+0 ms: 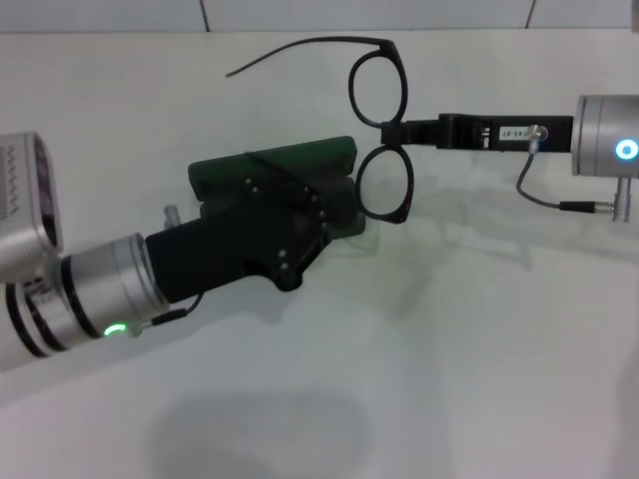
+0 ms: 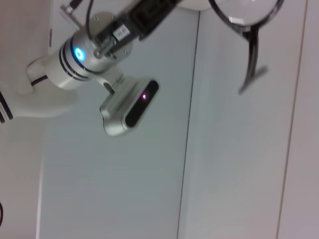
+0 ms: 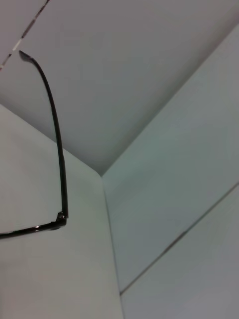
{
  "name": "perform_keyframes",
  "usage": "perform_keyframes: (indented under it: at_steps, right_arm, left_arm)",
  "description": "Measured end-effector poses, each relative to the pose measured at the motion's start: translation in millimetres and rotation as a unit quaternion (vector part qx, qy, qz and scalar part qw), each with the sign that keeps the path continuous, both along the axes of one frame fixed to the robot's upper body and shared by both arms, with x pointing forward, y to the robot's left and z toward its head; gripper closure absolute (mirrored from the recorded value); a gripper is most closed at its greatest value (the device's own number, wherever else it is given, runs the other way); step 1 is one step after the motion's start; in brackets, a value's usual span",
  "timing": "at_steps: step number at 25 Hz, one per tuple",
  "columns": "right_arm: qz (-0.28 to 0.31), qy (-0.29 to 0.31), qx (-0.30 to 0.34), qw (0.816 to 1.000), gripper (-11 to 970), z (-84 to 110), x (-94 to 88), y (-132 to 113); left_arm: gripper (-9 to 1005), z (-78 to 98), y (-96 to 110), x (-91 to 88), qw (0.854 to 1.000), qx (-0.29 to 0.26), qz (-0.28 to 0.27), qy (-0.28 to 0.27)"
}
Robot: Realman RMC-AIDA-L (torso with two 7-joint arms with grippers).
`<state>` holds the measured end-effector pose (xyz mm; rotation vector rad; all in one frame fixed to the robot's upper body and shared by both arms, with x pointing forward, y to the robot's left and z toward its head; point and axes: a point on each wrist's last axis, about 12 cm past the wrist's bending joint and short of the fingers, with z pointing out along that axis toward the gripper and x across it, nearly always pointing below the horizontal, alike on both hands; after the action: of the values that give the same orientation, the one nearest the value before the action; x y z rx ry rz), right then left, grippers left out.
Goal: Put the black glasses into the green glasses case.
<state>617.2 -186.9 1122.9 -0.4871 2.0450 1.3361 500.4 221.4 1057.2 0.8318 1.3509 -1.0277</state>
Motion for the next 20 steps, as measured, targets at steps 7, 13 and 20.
perform_keyframes:
  at_steps: [7,13,20]
  right_arm:
    - [0.025,-0.002,-0.002,1.000,891,0.1,-3.7,7]
    - [0.048,-0.004,0.005,0.999,891,1.7,-8.4,9]
    - [0.060,-0.002,0.010,0.998,890,2.7,-11.0,10]
  left_arm:
    - [986,9.3,-10,11.6,1.000,-0.001,-0.019,-0.016]
    - [985,14.3,-15,17.4,0.999,-0.002,-0.026,-0.025]
    - [982,15.2,-15,18.2,0.999,-0.002,-0.026,-0.027]
